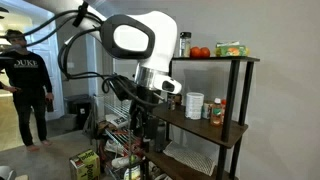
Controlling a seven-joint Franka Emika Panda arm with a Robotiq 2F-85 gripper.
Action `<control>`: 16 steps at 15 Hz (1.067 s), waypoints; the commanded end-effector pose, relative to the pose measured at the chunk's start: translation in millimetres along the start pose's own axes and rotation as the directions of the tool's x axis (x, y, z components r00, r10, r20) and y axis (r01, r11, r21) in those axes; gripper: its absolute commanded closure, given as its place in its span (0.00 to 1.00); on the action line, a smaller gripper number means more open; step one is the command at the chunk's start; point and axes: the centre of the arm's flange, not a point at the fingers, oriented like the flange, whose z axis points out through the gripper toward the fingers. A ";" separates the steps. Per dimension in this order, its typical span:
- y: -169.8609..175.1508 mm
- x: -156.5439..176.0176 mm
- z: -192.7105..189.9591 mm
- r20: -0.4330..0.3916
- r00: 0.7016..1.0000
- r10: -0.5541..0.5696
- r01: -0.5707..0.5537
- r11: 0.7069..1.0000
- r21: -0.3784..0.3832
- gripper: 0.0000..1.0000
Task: Pick up the clear spice bottle with a white lid and put it on the top shelf
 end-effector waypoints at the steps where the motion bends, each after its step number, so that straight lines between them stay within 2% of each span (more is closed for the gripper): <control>1: 0.0 0.0 0.0 0.000 1.000 0.000 0.000 1.000 0.000 0.00; 10: -3.7 5.8 2.6 0.005 1.000 -0.010 0.010 1.000 -0.007 0.00; 13: -32.4 27.2 11.0 -0.005 0.999 -0.048 0.048 0.998 -0.047 0.00; 16: -74.8 59.5 19.5 -0.078 0.982 -0.171 0.166 0.984 -0.069 0.00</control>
